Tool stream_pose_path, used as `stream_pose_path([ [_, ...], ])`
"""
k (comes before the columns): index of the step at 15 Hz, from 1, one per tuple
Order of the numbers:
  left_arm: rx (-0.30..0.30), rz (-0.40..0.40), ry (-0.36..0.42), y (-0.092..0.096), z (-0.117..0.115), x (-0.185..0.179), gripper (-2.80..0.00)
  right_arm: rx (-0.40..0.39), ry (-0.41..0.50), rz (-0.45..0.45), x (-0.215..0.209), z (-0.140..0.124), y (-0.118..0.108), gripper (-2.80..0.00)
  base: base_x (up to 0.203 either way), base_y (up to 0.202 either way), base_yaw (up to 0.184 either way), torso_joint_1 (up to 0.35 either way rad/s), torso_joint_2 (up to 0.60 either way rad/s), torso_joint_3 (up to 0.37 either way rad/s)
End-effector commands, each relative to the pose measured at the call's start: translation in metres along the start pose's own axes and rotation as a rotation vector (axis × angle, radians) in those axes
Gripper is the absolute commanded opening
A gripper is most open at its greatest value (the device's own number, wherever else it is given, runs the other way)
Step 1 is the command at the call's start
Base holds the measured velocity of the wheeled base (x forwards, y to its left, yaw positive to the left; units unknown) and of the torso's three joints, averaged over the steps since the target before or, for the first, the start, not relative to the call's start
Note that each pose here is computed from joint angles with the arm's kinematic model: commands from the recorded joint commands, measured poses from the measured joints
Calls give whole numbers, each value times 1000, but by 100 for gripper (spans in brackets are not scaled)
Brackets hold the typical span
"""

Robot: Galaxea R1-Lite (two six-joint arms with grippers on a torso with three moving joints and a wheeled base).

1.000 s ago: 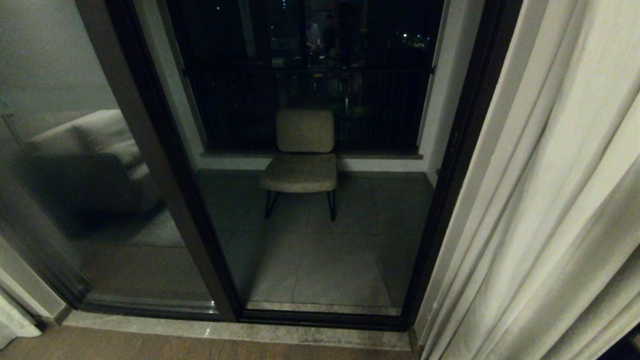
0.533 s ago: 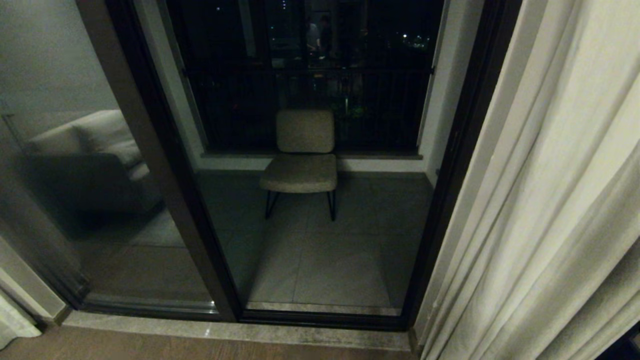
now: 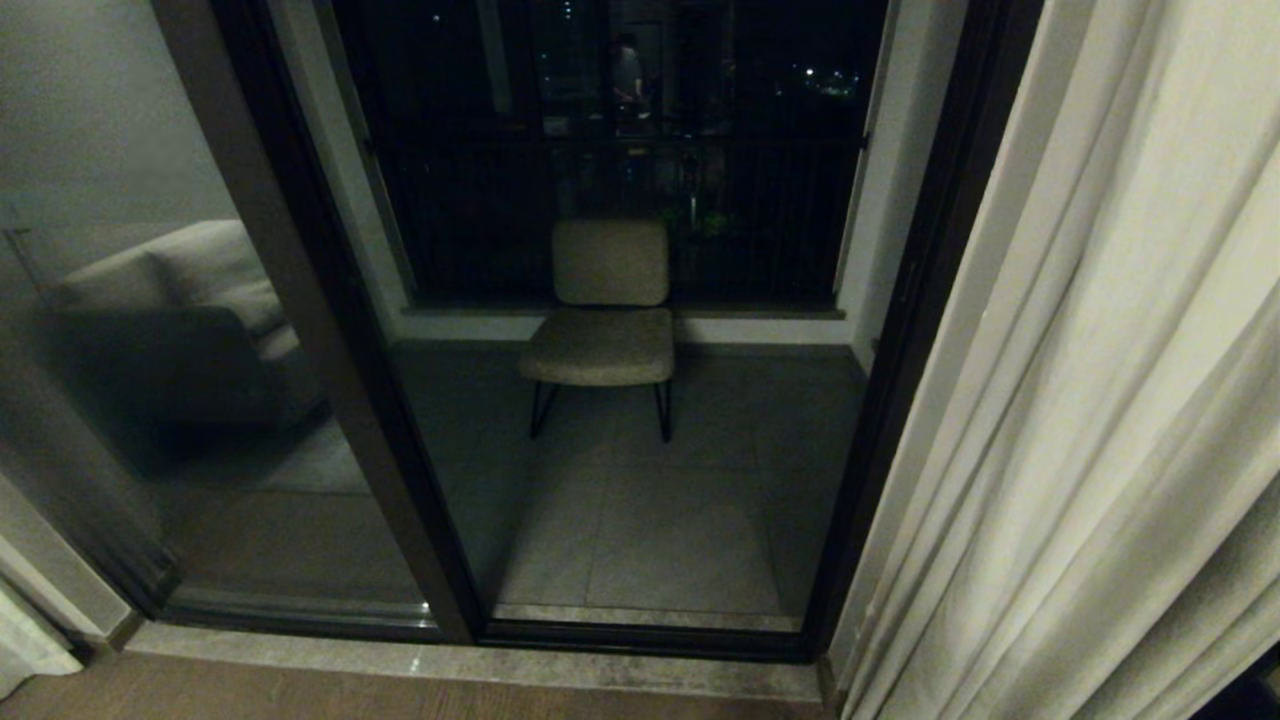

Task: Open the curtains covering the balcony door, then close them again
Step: Close the inner curtains on both sides

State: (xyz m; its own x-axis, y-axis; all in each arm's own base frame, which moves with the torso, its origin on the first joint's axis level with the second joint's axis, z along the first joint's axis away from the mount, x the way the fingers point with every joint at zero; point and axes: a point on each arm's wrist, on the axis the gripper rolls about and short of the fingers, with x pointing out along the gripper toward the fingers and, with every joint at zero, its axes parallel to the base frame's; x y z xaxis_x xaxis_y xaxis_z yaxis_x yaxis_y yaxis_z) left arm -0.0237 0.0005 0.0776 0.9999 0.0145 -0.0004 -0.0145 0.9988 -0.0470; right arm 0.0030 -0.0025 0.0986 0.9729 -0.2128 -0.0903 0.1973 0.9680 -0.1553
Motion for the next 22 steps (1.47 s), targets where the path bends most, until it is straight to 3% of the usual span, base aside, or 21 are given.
stream_pose_path([
  [1, -1, 1, 0, 0, 0, 0, -280, 38, -20, 100, -3, -3, 0, -280, 0, 0, 0, 0, 0, 0],
  [7, -1, 1, 0, 0, 0, 0, -280, 98, -176, 178, -24, -19, -1, -280, 0, 0, 0, 0, 0, 0],
  [10, -1, 1, 0, 0, 0, 0, -280, 137, -171, 186, -24, -19, -1, -280, 0, 0, 0, 0, 0, 0],
  [17, -1, 1, 0, 0, 0, 0, -280, 141, -169, 184, -24, -19, -1, -280, 0, 0, 0, 0, 0, 0],
  [22, -1, 1, 0, 0, 0, 0, -280, 198, -165, 182, -24, -19, -1, -280, 0, 0, 0, 0, 0, 0],
])
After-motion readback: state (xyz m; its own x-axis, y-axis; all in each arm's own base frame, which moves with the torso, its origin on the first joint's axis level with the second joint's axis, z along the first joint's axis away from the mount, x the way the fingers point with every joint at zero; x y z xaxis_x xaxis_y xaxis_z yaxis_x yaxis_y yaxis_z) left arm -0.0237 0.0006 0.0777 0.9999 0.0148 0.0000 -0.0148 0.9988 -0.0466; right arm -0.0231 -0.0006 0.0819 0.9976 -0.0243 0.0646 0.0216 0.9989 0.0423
